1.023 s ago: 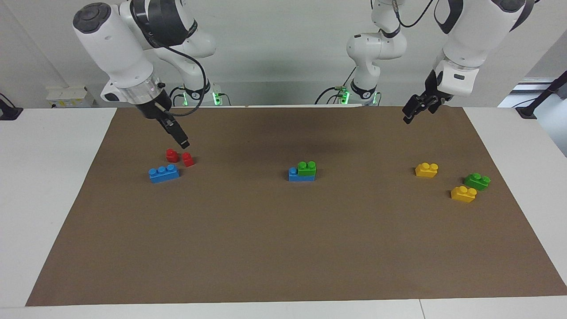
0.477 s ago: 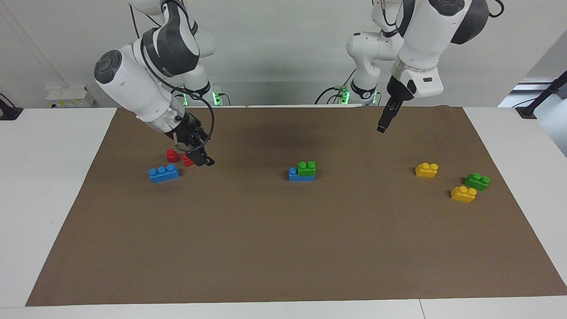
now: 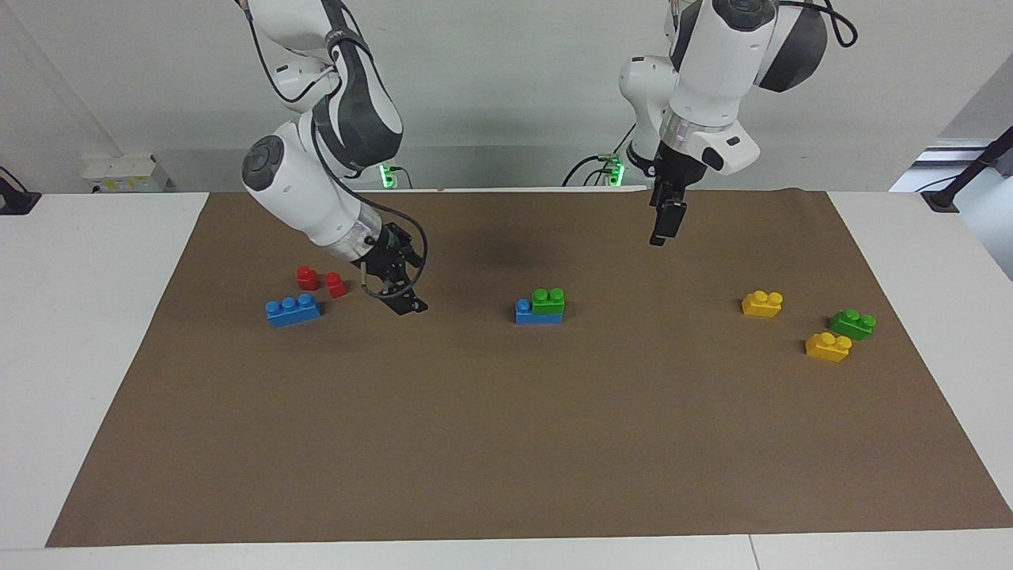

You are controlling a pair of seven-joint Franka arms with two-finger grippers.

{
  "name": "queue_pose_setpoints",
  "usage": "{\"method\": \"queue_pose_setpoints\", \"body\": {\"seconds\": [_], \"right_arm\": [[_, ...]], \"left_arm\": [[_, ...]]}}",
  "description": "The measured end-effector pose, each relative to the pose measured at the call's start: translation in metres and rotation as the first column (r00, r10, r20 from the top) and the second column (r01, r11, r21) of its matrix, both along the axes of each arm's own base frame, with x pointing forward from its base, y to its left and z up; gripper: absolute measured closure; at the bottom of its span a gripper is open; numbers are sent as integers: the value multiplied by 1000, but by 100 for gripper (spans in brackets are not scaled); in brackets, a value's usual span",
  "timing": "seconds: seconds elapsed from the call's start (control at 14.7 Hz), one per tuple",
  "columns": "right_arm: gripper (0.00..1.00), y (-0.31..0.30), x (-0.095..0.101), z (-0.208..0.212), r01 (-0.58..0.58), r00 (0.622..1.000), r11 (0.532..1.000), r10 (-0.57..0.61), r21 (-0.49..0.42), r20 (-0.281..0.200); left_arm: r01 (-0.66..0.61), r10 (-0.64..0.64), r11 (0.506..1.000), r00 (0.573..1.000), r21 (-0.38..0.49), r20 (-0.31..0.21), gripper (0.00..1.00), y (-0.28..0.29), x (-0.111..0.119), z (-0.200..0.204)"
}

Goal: Remove green block with left arm and hold with right
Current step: 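Move the left gripper while the right gripper reaches the green-blue stack, then grasp the green end with the left gripper while the right gripper grasps blue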

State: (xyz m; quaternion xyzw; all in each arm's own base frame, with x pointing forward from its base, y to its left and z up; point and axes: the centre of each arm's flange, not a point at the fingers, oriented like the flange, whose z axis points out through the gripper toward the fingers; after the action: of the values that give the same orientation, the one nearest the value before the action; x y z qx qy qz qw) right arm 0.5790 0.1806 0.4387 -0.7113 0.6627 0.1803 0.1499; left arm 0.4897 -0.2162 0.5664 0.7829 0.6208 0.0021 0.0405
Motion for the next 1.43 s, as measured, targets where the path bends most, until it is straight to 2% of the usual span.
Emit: {"method": "queue_pose_setpoints", "body": {"seconds": [0.27, 0.68, 1.02, 1.43], "right_arm": [[0, 34, -10, -10, 48, 999, 998, -48, 26, -7], [0, 90, -33, -28, 76, 996, 996, -78, 35, 40], [0, 116, -50, -50, 45, 998, 999, -45, 16, 33], [0, 134, -53, -88, 41, 999, 999, -40, -15, 36]], "left_arm": [[-140, 139, 990, 990, -31, -15, 0, -22, -4, -24], [-291, 289, 956, 956, -29, -54, 0, -65, 1, -72], [-369, 367, 929, 927, -18, -77, 0, -77, 10, -103], [-396, 394, 918, 915, -9, -89, 0, -81, 20, -132]]}}
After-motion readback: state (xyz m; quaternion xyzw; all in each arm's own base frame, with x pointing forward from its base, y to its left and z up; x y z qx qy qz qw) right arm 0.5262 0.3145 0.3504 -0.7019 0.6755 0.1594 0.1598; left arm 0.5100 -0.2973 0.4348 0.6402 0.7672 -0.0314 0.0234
